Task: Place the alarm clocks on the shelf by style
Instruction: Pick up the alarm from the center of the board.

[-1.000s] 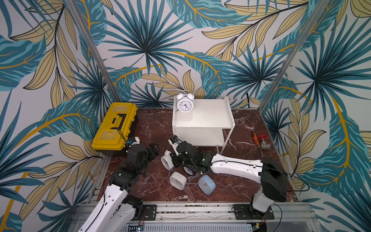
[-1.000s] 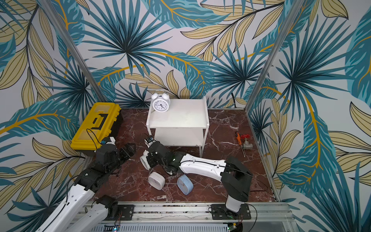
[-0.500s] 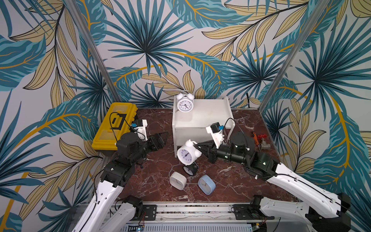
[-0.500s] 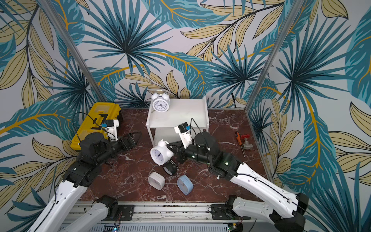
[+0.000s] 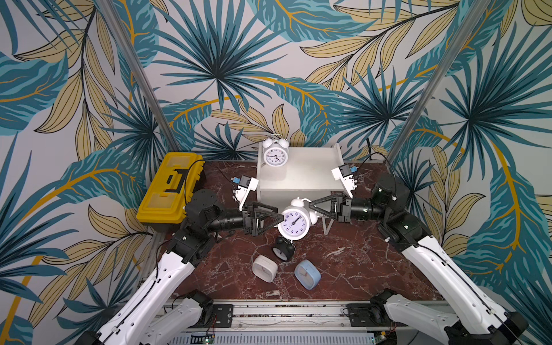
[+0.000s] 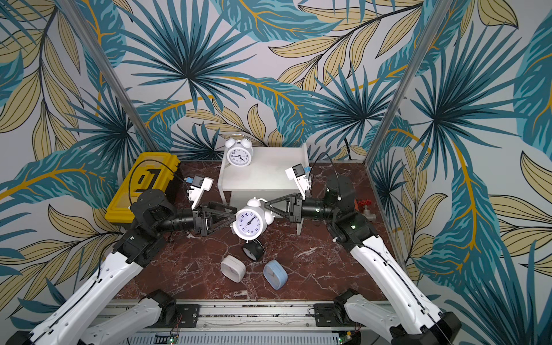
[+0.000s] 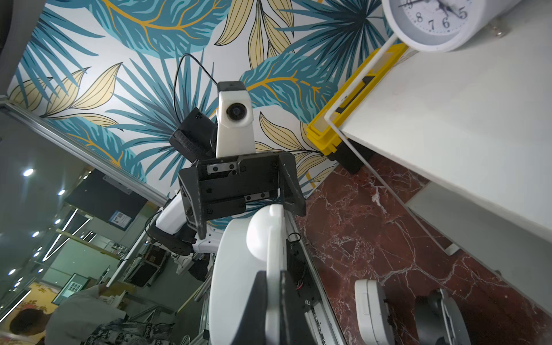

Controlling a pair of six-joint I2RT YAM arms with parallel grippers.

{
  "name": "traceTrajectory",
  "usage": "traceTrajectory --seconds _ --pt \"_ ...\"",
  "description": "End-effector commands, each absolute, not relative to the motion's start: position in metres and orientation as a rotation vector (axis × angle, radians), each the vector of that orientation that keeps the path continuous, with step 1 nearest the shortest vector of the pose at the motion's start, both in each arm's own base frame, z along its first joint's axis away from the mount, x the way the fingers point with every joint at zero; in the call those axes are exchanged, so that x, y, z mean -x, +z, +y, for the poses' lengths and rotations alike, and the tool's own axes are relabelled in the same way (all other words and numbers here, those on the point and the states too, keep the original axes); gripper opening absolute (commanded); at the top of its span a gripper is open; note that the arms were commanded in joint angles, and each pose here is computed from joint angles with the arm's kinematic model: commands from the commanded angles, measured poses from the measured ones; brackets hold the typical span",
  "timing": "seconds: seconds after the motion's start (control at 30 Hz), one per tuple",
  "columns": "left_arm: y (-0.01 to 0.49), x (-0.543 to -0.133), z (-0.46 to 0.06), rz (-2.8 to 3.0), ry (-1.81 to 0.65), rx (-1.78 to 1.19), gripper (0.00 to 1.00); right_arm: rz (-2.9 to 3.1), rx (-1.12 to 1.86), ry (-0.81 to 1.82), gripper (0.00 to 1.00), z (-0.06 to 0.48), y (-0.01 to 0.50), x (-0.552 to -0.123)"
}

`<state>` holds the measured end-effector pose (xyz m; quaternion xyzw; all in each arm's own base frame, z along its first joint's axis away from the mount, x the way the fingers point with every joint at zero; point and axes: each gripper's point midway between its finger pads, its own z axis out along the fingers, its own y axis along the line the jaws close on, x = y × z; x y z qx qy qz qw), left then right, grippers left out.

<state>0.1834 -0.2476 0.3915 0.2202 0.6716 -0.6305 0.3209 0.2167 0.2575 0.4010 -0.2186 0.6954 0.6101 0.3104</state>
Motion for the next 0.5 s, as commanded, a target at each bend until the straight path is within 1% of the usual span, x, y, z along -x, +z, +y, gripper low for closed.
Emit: traceTrajectory --seconds 0.0,0.13,0.17,0.23,0.33,0.43,0.47 --pt "0.413 -0.170 -0.249 1.647 -1.715 -0.668 0.91 1.759 0.664 1.728 0.00 0.262 0.425 -0.207" --pt "0.414 -0.171 -0.251 1.630 -1.746 -0.670 0.81 1.768 0.655 1.749 0.00 0.265 0.422 -0.212" --pt "0.414 -0.171 -0.251 1.628 -1.759 -0.669 0.79 1.765 0.653 1.746 0.00 0.265 0.422 -0.213" --pt "0.411 -0.172 -0.252 1.628 -1.781 -0.670 0.79 1.751 0.651 1.746 0.00 0.265 0.424 -0.213" --pt "0.403 -0.175 -0.256 1.662 -1.800 -0.671 0.82 1.730 0.637 1.758 0.00 0.265 0.425 -0.215" --pt "0.398 -0.177 -0.258 1.680 -1.805 -0.671 0.82 1.729 0.632 1.756 0.00 0.265 0.423 -0.216" --pt "0.398 -0.178 -0.258 1.680 -1.801 -0.670 0.80 1.736 0.626 1.755 0.00 0.265 0.420 -0.217"
